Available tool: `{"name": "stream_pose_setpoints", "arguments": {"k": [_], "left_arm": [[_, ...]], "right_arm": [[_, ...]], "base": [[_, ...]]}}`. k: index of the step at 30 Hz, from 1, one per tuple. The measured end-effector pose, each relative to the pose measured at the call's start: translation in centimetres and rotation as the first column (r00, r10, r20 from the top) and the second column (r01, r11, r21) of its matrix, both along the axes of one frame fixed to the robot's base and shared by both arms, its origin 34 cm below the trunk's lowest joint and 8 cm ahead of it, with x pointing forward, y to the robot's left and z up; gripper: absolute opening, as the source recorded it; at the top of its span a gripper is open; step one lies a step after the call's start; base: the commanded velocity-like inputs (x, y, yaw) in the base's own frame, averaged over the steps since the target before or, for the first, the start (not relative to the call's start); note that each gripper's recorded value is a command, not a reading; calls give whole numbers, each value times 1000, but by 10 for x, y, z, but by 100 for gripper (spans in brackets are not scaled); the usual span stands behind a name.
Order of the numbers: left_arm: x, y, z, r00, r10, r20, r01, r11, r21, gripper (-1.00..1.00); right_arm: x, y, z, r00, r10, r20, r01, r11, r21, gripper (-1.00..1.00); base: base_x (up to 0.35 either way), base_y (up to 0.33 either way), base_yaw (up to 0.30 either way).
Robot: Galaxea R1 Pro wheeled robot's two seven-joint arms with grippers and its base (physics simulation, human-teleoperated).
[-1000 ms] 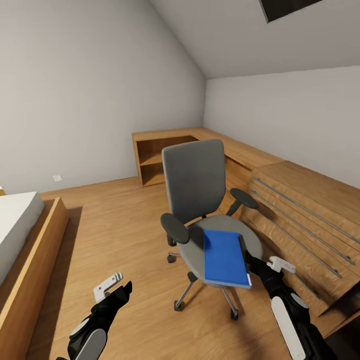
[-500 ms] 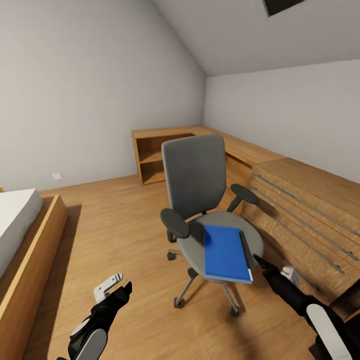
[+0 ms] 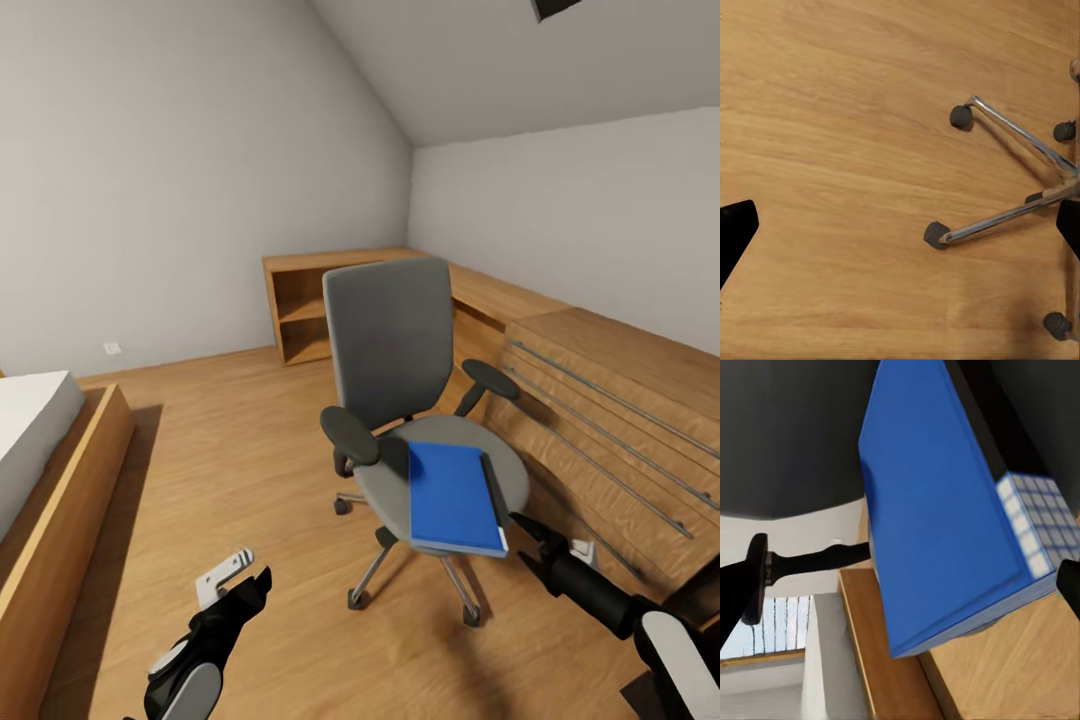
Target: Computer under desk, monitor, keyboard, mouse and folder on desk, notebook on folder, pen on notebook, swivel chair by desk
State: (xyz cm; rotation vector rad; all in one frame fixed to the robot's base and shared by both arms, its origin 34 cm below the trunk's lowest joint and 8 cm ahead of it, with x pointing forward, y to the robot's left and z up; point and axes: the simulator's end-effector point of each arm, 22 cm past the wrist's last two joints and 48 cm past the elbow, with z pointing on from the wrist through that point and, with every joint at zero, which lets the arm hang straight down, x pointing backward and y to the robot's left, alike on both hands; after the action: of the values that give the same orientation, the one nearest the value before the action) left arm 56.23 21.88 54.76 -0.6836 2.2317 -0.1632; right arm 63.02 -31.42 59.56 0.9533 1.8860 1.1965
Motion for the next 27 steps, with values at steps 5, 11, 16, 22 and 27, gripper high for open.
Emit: {"name": "stream_pose_setpoints", "arguments": {"k": [5, 11, 16, 22, 27], "left_arm": [[-7, 0, -14, 1000, 6, -20, -6, 1000, 19, 100], [-11, 0, -27, 1000, 10, -25, -9, 1000, 24, 100], [-14, 0, -38, 1000, 10, -25, -10, 1000, 24, 100], [-17, 0, -51, 1000, 11, -25, -10, 1000, 25, 100], [-19, 0, -62, 1000, 10, -25, -9, 1000, 24, 100]], "right_arm": [[-4, 4, -7, 1000, 18, -1, -17, 999, 34, 100], [-7, 4, -19, 1000, 20, -1, -20, 999, 39, 100], [-10, 5, -30, 1000, 20, 1, -20, 999, 39, 100], [-13, 5, -44, 1000, 22, -1, -22, 999, 35, 100], [-15, 5, -55, 1000, 21, 0, -21, 999, 33, 100]], "base": [[0, 0, 0], [0, 0, 0], [0, 0, 0], [0, 0, 0], [0, 0, 0]]}}
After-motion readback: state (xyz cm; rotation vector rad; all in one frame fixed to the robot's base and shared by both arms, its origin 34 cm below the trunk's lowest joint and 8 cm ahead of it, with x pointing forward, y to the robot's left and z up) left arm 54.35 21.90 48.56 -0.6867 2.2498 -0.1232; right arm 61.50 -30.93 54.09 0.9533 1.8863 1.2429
